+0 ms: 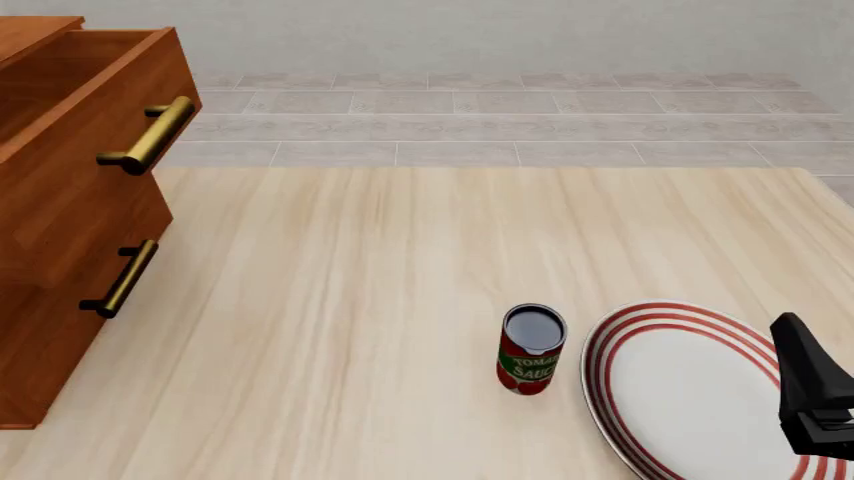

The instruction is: Put the bowl on top of the cabinet.

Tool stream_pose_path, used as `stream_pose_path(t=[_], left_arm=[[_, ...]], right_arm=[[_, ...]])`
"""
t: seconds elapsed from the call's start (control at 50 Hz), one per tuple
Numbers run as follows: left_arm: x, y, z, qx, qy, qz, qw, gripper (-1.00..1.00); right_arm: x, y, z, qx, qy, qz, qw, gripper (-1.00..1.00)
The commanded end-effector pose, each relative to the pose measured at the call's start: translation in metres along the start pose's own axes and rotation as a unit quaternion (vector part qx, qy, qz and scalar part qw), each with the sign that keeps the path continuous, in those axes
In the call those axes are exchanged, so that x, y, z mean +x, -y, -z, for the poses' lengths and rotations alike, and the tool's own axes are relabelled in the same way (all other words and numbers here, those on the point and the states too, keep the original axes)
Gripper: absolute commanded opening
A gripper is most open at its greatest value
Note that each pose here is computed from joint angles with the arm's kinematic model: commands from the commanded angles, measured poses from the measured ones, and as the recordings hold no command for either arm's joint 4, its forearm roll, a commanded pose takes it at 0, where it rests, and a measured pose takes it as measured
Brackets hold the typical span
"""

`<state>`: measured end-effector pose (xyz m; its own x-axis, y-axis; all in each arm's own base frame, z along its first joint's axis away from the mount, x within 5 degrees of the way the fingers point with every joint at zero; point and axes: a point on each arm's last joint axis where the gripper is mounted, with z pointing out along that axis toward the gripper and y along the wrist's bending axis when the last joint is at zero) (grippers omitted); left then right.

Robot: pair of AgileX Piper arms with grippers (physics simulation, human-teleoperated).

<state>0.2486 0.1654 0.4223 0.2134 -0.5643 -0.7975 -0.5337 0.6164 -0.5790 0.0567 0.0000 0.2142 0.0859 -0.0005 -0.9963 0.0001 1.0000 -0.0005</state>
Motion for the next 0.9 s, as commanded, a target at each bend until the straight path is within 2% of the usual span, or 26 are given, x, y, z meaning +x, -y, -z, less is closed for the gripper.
stream_pose_path(t=[0.02, 0.9], left_arm=[[-0.001, -0.002, -0.006, 0.0, 0.002, 0.005, 1.0, -1.0], [0.011, -0.012, -0.028, -0.012, -0.011, -0.021, 0.9996, -1.0]], right_arm=[[0.0, 0.0, 0.0, 0.0, 0.0, 0.0, 1.0, 1.0], [0.0, 0.0, 0.0, 0.0, 0.0, 0.0, 1.0, 1.0]])
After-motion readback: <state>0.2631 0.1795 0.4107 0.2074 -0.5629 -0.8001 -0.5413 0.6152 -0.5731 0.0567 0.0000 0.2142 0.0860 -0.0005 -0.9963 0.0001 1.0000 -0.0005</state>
